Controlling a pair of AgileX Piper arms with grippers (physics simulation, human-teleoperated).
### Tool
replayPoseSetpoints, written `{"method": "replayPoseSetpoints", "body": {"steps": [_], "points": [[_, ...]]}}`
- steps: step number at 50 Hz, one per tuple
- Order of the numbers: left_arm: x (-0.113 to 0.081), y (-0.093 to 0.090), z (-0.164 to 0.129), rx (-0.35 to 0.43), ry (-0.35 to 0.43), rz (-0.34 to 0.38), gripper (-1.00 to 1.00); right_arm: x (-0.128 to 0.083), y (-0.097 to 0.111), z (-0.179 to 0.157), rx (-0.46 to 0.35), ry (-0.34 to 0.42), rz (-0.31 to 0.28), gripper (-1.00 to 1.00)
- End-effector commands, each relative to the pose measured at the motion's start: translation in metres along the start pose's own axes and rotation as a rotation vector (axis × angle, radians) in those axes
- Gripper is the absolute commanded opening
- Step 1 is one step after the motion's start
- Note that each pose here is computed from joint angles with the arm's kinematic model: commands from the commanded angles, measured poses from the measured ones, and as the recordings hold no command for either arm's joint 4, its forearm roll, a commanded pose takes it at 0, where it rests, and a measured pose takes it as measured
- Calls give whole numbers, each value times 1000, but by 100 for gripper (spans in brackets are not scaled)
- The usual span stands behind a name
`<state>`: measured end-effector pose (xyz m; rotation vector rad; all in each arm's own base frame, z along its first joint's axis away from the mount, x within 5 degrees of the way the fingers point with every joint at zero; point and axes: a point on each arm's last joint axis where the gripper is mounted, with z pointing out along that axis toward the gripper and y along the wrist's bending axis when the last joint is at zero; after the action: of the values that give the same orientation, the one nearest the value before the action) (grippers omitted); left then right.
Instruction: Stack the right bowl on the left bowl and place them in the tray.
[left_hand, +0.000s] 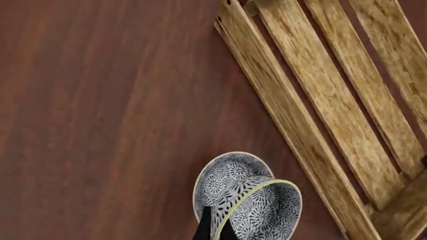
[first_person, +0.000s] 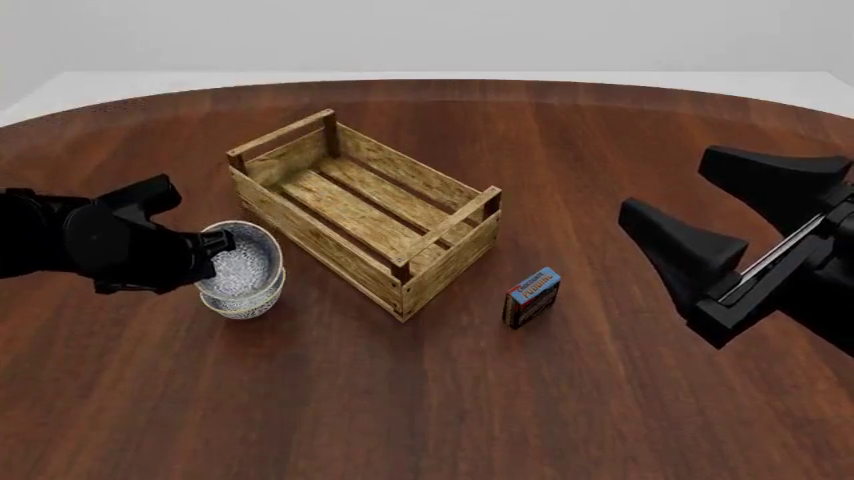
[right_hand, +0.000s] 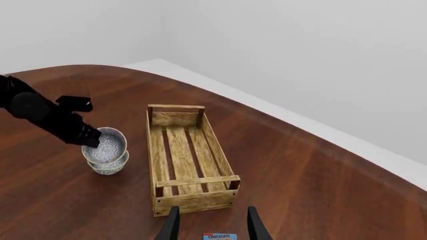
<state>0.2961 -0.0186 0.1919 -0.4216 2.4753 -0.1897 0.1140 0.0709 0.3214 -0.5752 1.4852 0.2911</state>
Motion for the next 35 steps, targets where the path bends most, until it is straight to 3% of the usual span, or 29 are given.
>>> {"method": "replayPoseSetpoints", "body": {"steps": [1, 9, 10, 20, 35], "points": [[18, -9, 7, 15, 45, 33, -100, 1, 0, 3, 1, 8, 1, 100], [13, -7, 2, 10, 36, 32, -100, 1, 0, 3, 3, 7, 1, 100], [11, -6, 2, 7, 35, 36, 100, 1, 0, 3, 3, 8, -1, 100], [9, -9, -7, 18, 19, 44, 100, 1, 0, 2, 2, 6, 2, 100], [1, -20, -47, 66, -44, 68, 100, 1, 0, 2, 2, 5, 1, 100]]}}
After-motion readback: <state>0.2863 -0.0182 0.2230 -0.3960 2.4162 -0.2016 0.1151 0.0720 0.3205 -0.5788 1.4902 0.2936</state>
